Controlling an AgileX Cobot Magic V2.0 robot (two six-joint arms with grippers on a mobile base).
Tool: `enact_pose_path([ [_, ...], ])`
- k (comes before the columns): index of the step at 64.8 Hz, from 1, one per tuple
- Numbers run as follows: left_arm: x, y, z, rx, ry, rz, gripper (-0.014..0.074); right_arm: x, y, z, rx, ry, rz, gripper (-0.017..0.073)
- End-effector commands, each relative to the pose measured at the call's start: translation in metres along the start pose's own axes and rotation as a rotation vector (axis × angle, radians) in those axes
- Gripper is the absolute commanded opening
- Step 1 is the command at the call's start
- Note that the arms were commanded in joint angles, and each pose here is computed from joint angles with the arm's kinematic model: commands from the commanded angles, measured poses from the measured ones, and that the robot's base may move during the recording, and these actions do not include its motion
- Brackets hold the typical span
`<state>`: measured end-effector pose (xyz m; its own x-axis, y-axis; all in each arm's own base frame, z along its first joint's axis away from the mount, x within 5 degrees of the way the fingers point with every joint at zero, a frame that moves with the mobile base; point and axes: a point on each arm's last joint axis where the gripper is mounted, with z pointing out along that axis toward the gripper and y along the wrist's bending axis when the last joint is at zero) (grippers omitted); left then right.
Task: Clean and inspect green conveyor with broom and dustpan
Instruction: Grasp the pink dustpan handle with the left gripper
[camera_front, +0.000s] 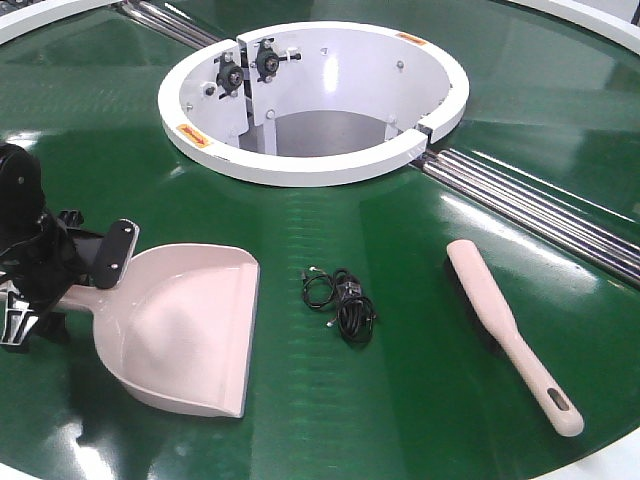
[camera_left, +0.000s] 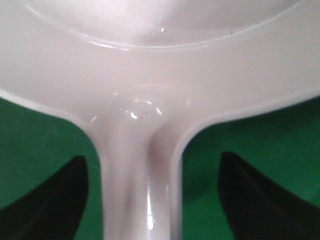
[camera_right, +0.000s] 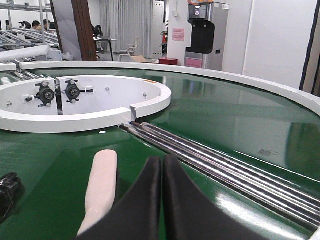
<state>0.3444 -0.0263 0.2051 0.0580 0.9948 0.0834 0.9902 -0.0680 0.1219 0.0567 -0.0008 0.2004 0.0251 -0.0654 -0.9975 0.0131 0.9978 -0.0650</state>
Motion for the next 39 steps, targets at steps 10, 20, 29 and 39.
enact_pose_path([
  [10, -0.001, 0.006, -0.021, -0.098, -0.003, 0.0, 0.0151, -0.006, 0.0, -0.001, -0.001, -0.077, -0.007, -0.0008],
  [20, -0.001, 0.003, -0.022, -0.067, 0.0, -0.002, -0.0009, -0.006, 0.0, -0.001, -0.001, -0.077, -0.007, -0.0008],
  [29, -0.004, 0.0, -0.027, -0.062, 0.007, 0.006, -0.0008, -0.006, 0.0, -0.001, -0.001, -0.077, -0.007, -0.0008],
  [39, -0.011, 0.004, -0.042, -0.092, 0.001, -0.022, -0.0008, -0.006, 0.0, -0.001, -0.001, -0.077, -0.007, -0.0008],
])
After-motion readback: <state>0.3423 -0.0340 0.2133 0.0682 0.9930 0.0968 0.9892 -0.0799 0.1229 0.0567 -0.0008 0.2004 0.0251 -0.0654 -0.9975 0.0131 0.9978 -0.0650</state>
